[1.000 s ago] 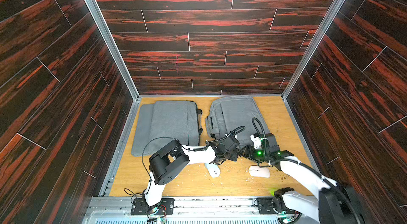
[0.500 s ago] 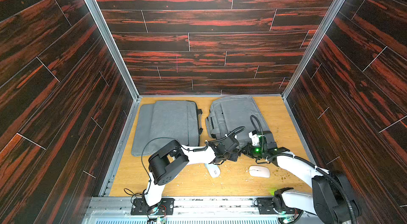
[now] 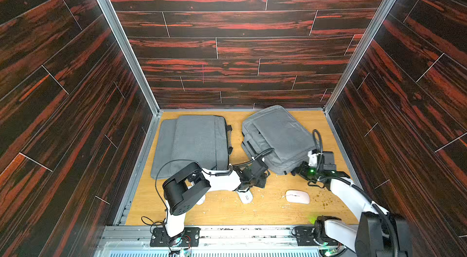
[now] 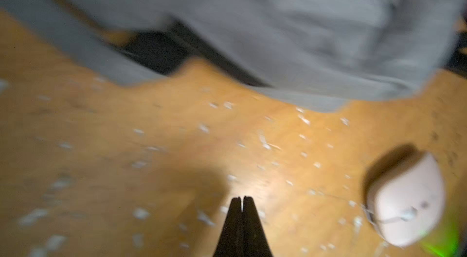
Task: Put the mouse into the laptop bag
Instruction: Unzip the zipper on the zippered laptop bag.
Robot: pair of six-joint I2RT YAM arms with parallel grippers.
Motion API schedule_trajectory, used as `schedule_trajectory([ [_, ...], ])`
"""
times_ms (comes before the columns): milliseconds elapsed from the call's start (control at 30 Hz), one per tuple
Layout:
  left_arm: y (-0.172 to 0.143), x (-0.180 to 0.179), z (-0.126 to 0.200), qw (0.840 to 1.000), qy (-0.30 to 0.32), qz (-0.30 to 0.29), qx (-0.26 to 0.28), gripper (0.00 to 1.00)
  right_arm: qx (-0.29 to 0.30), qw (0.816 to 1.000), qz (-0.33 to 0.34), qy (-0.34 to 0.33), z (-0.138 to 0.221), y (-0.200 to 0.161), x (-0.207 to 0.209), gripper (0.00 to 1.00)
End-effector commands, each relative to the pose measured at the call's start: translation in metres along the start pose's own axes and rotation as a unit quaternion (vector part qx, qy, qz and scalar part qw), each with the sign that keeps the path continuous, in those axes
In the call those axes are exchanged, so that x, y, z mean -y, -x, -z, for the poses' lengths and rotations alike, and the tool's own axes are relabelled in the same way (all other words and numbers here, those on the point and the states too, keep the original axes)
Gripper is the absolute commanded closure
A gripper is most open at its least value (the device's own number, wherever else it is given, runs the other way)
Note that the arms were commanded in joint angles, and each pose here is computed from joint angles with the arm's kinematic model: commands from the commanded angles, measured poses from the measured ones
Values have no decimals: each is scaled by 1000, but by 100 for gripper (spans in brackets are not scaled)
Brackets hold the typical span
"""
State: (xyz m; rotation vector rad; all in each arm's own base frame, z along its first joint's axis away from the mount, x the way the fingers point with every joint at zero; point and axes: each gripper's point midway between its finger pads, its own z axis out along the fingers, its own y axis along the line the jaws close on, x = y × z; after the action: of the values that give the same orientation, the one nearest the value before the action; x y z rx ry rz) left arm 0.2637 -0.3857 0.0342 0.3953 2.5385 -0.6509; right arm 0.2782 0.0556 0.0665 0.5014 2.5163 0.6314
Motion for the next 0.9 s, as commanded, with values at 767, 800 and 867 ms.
schedule_trajectory([
  [767,22,105,-27,993,-93,-74,13,42,-21,996,16,80,21,-8,-37,100],
  [800,23,102,-27,993,-86,-74,16,41,-22,996,16,81,21,-8,-37,100],
  [867,24,95,-30,995,-69,-75,19,38,-22,996,16,82,22,-8,-38,100],
])
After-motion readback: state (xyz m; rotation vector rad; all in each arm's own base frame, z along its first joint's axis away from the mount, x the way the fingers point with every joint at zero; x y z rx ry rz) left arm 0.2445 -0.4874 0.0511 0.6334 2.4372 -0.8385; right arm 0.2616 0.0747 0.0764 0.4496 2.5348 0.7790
